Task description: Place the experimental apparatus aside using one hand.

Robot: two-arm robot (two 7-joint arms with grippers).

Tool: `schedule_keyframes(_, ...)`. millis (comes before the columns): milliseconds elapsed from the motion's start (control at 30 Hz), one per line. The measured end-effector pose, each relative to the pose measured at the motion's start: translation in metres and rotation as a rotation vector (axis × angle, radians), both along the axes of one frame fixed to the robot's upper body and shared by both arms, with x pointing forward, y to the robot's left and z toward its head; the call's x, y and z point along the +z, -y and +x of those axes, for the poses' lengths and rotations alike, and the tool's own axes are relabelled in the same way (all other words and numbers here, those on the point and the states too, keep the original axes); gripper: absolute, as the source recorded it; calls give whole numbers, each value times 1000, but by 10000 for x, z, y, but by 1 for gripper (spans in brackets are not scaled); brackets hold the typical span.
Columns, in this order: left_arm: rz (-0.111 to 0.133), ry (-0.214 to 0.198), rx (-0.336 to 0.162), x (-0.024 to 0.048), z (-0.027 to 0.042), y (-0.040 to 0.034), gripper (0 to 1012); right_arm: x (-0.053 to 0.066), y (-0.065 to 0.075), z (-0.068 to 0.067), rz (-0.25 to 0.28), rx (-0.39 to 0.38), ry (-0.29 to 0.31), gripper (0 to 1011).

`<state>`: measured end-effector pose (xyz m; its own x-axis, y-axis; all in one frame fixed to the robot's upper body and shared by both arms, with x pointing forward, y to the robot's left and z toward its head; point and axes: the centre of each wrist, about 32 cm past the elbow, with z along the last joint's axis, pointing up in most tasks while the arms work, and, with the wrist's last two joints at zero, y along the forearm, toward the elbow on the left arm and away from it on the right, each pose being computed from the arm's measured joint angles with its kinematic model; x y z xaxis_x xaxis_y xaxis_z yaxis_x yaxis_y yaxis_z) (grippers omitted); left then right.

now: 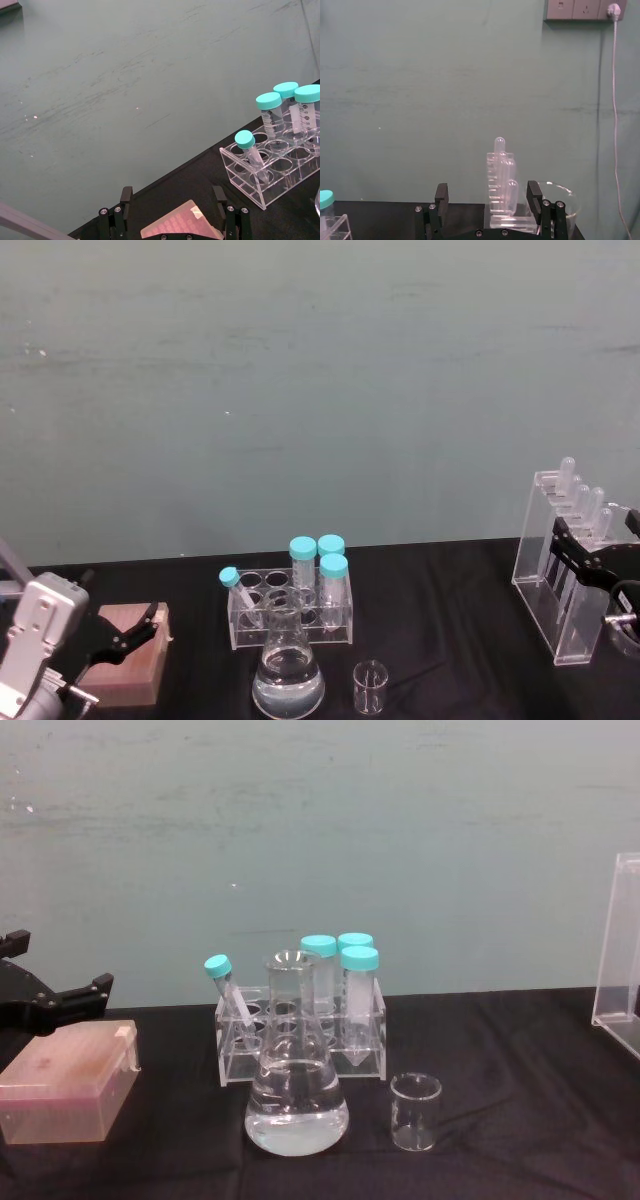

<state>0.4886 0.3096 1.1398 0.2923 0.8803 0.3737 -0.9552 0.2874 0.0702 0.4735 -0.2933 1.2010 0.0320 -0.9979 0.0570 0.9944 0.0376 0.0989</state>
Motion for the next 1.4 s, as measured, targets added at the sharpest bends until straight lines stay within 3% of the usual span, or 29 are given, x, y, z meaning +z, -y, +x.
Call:
schedule_keyframes(433, 0, 0, 0, 0, 0, 0, 1000, 0, -77, -28, -30, 80, 28, 1002)
schedule_keyframes(900, 0, 0, 0, 0, 0, 0, 1000, -23, 8, 72, -80, 227, 52, 1002)
schedule_keyframes(1400, 0, 0, 0, 0, 0, 0, 1000, -87, 159, 266, -104, 365, 7, 1002)
